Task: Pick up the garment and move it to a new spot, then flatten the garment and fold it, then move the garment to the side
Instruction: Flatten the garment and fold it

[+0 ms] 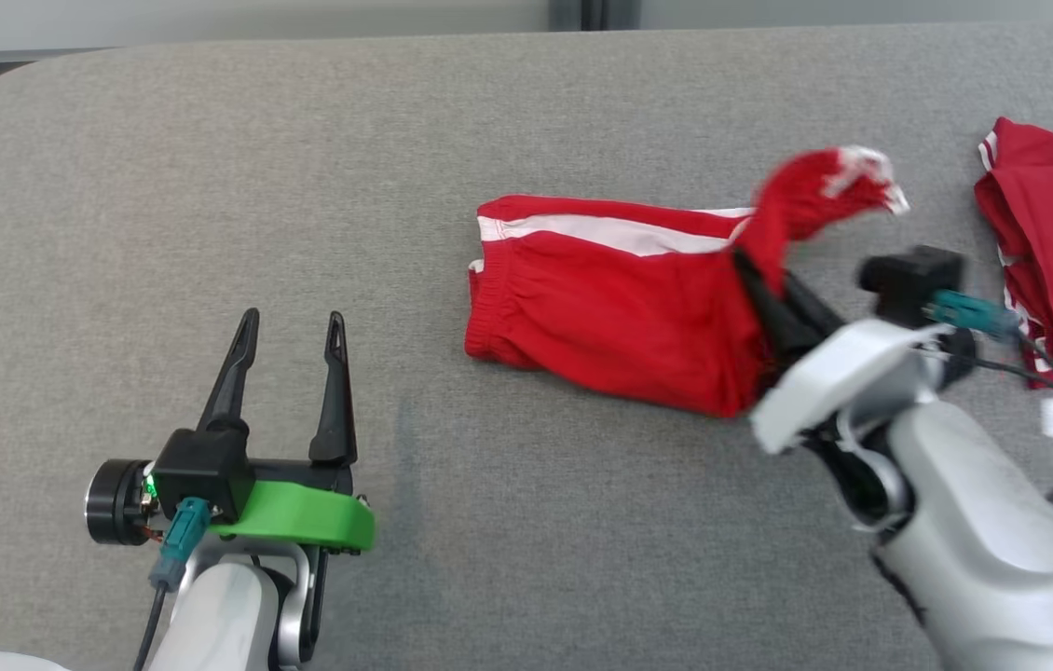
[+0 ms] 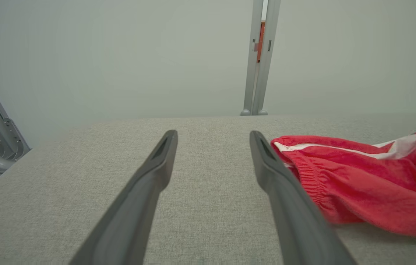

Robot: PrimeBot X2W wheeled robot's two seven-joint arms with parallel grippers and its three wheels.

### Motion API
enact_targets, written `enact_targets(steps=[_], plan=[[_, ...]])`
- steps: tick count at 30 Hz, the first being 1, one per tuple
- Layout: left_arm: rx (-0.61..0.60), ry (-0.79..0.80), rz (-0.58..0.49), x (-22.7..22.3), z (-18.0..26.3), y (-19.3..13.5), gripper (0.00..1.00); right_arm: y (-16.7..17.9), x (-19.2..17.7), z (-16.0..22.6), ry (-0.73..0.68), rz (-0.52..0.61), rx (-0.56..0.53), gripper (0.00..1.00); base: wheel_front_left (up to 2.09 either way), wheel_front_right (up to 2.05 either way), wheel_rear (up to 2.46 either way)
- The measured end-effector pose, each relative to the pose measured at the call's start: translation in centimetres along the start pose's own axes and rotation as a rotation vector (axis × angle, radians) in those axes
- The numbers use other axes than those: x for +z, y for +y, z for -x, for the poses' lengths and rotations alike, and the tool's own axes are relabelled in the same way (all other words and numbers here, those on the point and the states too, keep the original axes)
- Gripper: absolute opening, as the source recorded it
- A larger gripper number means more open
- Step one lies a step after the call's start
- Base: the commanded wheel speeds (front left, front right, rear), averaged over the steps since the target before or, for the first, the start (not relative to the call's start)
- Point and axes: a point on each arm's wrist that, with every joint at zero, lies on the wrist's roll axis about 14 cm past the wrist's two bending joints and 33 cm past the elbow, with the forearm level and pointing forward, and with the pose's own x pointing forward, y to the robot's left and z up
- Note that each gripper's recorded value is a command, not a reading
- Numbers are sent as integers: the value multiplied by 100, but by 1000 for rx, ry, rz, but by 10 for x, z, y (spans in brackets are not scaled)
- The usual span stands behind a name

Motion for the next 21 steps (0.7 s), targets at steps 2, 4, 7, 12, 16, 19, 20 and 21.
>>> enact_targets(steps=[2,4,7,12,16,19,20,21], plan=[[10,-3,-2,2,3,3,100,33,1,-12,17,-3,80,0,0,0,0],[20,-6,-5,3,5,6,100,61,-1,-22,37,-5,146,0,0,0,0],[32,-4,-3,3,7,10,100,98,-13,-32,76,-22,231,0,0,0,0],[57,9,0,-1,9,17,100,122,-47,-36,159,-49,282,100,0,0,0],[68,23,0,-6,8,19,100,133,-38,-43,69,-33,322,100,0,0,0],[69,28,1,-9,6,19,100,134,-22,-43,-32,-5,341,100,0,0,0],[69,29,1,-10,5,19,100,130,-16,-42,-63,5,340,100,0,0,0],[69,29,1,-10,4,19,100,126,-11,-42,-83,12,333,100,0,0,0]])
